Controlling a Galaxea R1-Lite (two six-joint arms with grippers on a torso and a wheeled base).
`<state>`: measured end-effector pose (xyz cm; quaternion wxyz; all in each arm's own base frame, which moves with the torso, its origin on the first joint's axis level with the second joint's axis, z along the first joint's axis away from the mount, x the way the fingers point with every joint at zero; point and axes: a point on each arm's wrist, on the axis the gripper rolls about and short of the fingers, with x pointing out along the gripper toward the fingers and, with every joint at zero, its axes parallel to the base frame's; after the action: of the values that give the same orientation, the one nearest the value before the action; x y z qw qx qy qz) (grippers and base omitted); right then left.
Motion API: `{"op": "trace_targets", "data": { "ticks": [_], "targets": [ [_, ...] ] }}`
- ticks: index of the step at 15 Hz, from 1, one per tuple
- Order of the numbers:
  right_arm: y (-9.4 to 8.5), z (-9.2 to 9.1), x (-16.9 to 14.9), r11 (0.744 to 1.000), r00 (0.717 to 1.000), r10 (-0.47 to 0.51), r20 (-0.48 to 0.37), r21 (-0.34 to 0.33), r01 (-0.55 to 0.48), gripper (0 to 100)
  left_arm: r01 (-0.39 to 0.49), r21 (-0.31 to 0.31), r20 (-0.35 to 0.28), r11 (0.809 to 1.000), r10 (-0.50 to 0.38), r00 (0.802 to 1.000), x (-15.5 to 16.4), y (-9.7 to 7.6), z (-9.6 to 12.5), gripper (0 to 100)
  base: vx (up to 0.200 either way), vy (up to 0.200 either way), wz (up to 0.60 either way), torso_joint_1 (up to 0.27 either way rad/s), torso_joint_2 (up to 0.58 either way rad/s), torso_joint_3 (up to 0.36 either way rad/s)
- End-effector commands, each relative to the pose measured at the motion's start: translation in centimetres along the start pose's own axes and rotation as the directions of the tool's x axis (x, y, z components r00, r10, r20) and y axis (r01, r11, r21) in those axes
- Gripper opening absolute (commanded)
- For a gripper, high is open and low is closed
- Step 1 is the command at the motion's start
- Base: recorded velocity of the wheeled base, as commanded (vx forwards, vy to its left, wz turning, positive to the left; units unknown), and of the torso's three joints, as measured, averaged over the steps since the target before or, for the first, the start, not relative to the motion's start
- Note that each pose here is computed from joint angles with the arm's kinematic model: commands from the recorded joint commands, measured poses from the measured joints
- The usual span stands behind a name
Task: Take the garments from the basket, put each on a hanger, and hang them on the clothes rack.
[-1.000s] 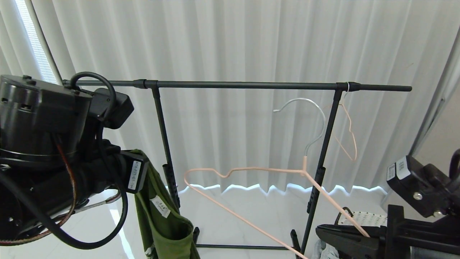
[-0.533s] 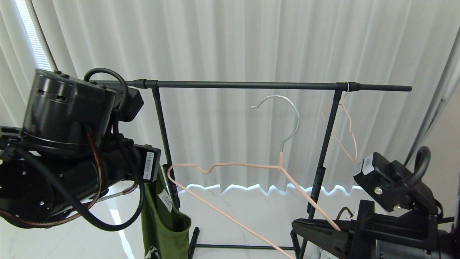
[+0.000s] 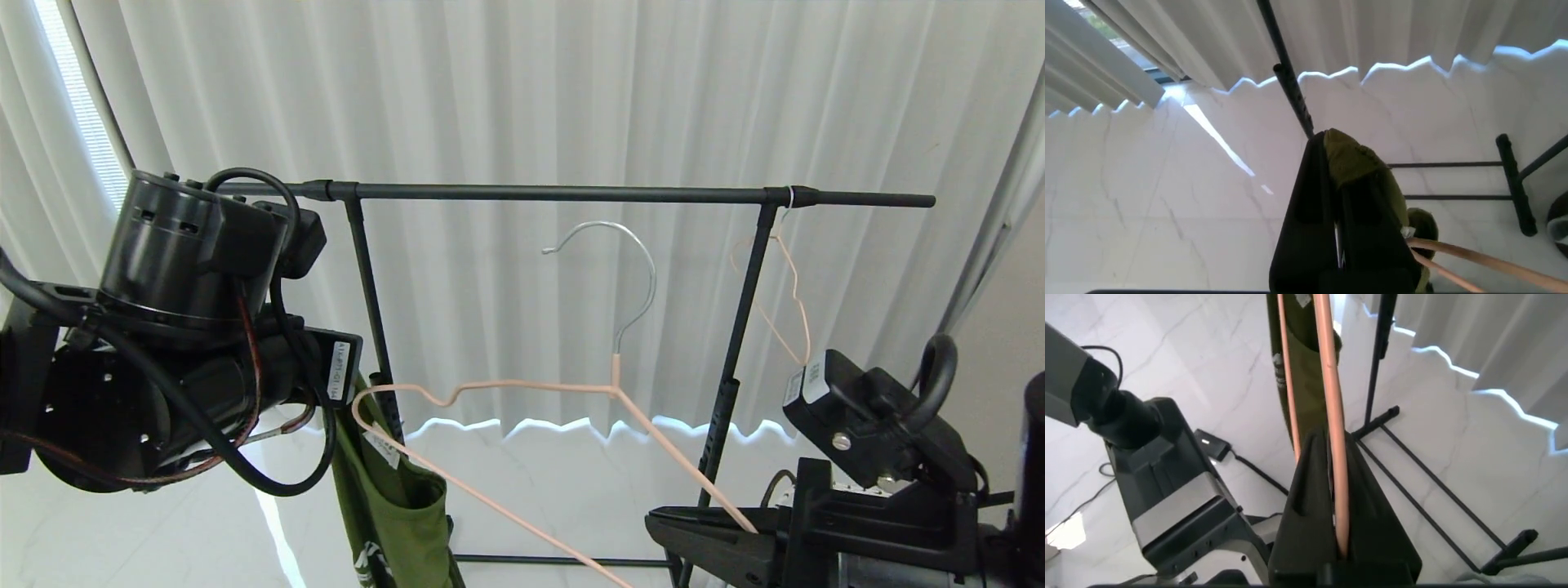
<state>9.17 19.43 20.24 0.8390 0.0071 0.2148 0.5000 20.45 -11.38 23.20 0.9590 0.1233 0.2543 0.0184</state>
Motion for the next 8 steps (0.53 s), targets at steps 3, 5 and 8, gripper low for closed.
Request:
{"op": "trace_targets", "data": {
  "ticks": [3,5,8],
  "targets": [
    [-0.2,0.1,2.3,1.0,1.0,-0.019,-0.006,0.003,0.019,0,0.004,-0.004,0.01,1.0,-0.004,1.0,-0.3,0.0,0.1,0,0.0,0.0,0.0,0.0,0.0,0.0],
    [-0.6,0.1,3.8,1.0,0.999,-0.029,0.019,0.007,0.029,0,0.005,-0.009,0.019,1.0,-0.005,1.0,-0.6,0.2,0.2,0,0.0,0.0,0.0,0.0,0.0,0.0],
    [-0.7,0.5,4.8,0.999,0.999,-0.031,0.043,0.01,0.03,0,0.006,-0.013,0.024,1.0,-0.005,1.0,-0.7,0.3,0.3,0,0.0,0.0,0.0,0.0,0.0,0.0]
  ]
}}
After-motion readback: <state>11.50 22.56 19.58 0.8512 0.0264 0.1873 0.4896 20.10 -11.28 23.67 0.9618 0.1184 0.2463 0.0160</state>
